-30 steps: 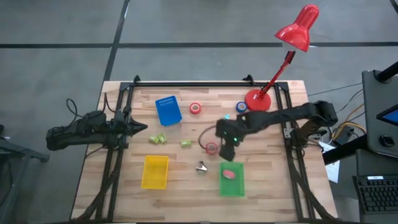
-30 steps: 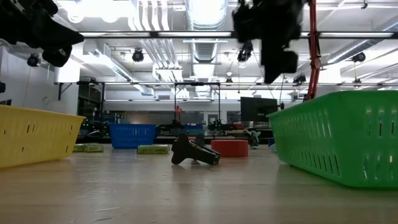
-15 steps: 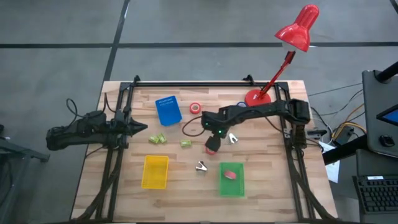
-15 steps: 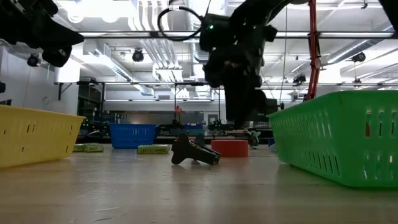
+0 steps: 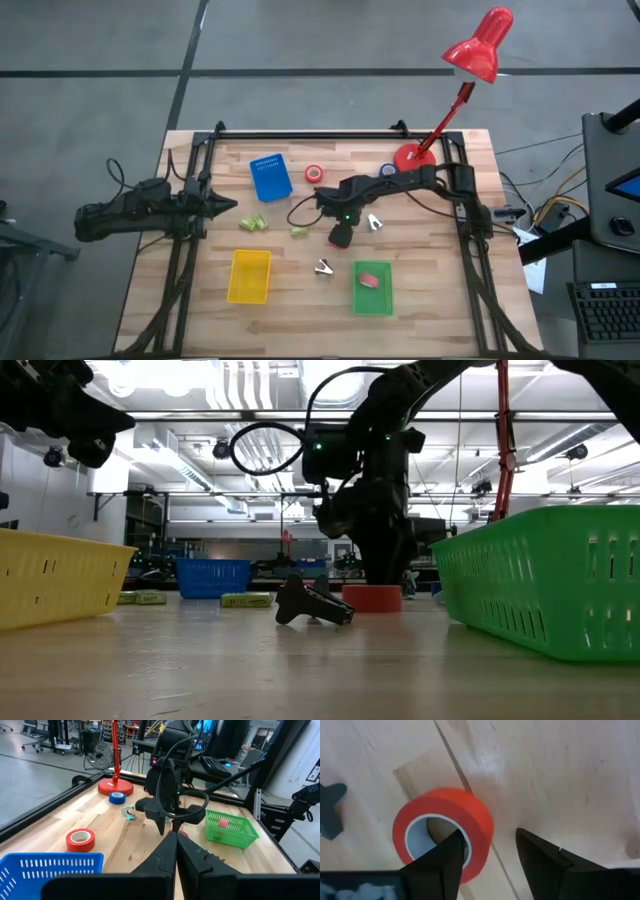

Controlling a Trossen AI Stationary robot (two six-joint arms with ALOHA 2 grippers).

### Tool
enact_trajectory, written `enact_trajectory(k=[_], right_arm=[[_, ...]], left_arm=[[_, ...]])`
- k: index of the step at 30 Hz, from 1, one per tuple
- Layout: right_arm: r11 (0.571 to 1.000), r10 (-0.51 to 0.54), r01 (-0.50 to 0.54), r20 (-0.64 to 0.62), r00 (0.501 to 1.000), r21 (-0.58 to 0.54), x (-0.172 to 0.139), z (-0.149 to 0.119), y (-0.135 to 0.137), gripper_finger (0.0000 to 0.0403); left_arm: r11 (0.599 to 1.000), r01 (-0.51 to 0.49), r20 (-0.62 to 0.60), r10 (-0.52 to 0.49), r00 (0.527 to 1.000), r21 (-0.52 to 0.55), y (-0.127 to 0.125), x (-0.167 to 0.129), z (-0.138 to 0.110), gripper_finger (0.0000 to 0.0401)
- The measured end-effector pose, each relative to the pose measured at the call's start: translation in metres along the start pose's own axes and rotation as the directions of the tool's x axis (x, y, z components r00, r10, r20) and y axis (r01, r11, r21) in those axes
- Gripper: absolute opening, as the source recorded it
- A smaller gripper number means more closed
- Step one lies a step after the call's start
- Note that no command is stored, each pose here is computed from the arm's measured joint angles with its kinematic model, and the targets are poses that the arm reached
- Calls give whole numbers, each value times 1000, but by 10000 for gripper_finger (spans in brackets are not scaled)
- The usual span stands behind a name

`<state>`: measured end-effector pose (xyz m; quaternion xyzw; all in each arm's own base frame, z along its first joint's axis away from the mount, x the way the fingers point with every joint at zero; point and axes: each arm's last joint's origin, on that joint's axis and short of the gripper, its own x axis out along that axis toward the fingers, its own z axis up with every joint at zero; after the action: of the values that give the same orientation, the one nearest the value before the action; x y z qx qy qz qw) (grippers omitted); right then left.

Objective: Pick and place Stapler, Stapler remover, tape
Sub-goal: Put the bottom orange electrical tape into the green bin

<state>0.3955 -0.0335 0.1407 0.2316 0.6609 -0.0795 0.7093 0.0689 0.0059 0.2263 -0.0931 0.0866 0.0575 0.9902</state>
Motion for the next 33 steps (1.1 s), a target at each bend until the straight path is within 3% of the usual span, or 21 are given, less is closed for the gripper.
enact_trajectory(k=[10, 18, 26, 33], right_arm=[[999, 11, -10, 4, 1000, -39, -8, 0, 1, 30], [996, 75, -78, -51, 996, -50, -53, -21, 16, 36], [973, 165, -160, 21, 986, -165, -112, -75, 73, 37], [963, 207, -214, -59, 977, -164, -108, -118, 123, 38]], left_arm=[[1000, 1, 0, -1, 1000, 0, 0, 0, 0, 14], [1000, 1, -1, -1, 1000, 0, 0, 0, 0, 14], [1000, 1, -1, -1, 1000, 0, 0, 0, 0, 14], [1000, 1, -1, -1, 1000, 0, 0, 0, 0, 14]])
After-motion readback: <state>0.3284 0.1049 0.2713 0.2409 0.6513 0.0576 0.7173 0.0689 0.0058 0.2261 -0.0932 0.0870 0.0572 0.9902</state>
